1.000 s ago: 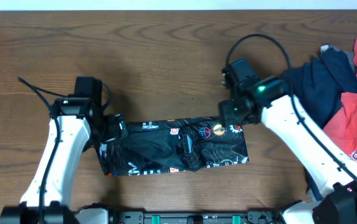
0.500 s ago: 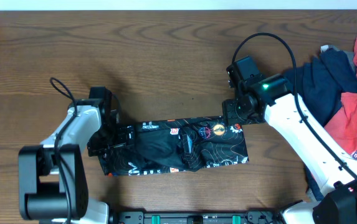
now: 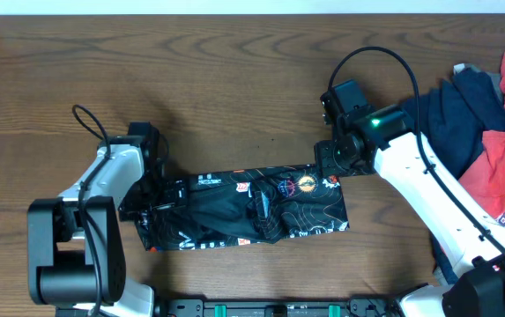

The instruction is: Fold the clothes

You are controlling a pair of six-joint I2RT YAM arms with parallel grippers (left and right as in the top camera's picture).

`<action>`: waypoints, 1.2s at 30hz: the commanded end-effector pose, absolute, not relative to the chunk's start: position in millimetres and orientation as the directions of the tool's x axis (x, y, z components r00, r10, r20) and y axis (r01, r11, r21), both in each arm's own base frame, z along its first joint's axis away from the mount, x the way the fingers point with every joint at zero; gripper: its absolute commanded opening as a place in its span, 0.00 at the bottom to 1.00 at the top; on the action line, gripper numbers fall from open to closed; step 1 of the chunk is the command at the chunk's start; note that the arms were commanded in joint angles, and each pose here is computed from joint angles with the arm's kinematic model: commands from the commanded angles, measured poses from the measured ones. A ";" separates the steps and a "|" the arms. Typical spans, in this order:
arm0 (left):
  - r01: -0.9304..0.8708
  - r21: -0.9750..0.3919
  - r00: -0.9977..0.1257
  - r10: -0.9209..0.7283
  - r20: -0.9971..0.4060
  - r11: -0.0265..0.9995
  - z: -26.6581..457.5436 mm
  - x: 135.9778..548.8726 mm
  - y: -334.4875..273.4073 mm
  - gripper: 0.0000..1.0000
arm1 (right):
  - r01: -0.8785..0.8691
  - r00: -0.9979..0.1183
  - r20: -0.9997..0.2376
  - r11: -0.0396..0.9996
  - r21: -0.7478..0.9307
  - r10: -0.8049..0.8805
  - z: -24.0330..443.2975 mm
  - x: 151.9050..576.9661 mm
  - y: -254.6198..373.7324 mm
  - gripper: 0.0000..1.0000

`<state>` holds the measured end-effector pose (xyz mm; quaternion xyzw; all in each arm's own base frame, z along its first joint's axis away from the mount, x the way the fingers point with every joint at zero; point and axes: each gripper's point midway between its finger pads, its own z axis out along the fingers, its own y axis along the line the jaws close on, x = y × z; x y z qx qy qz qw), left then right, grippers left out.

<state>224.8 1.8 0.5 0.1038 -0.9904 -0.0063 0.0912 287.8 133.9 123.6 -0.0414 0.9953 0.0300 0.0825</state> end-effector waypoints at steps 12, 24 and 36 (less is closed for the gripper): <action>-0.207 0.096 -0.975 -0.213 0.056 0.974 18.1 245.9 18.5 0.98 | -0.078 -0.984 -0.164 0.996 0.038 -0.071 122.6 288.2 129.7 0.65; -0.210 0.097 -0.977 -0.212 0.013 0.973 -3.4 245.0 20.0 0.98 | -0.078 -0.985 -0.159 0.996 0.035 -0.072 122.3 286.9 129.0 0.65; -0.211 0.059 -0.976 -0.213 0.043 0.976 -13.0 233.5 12.4 1.00 | -0.077 -0.986 -0.151 0.996 0.032 -0.072 122.0 285.1 128.0 0.66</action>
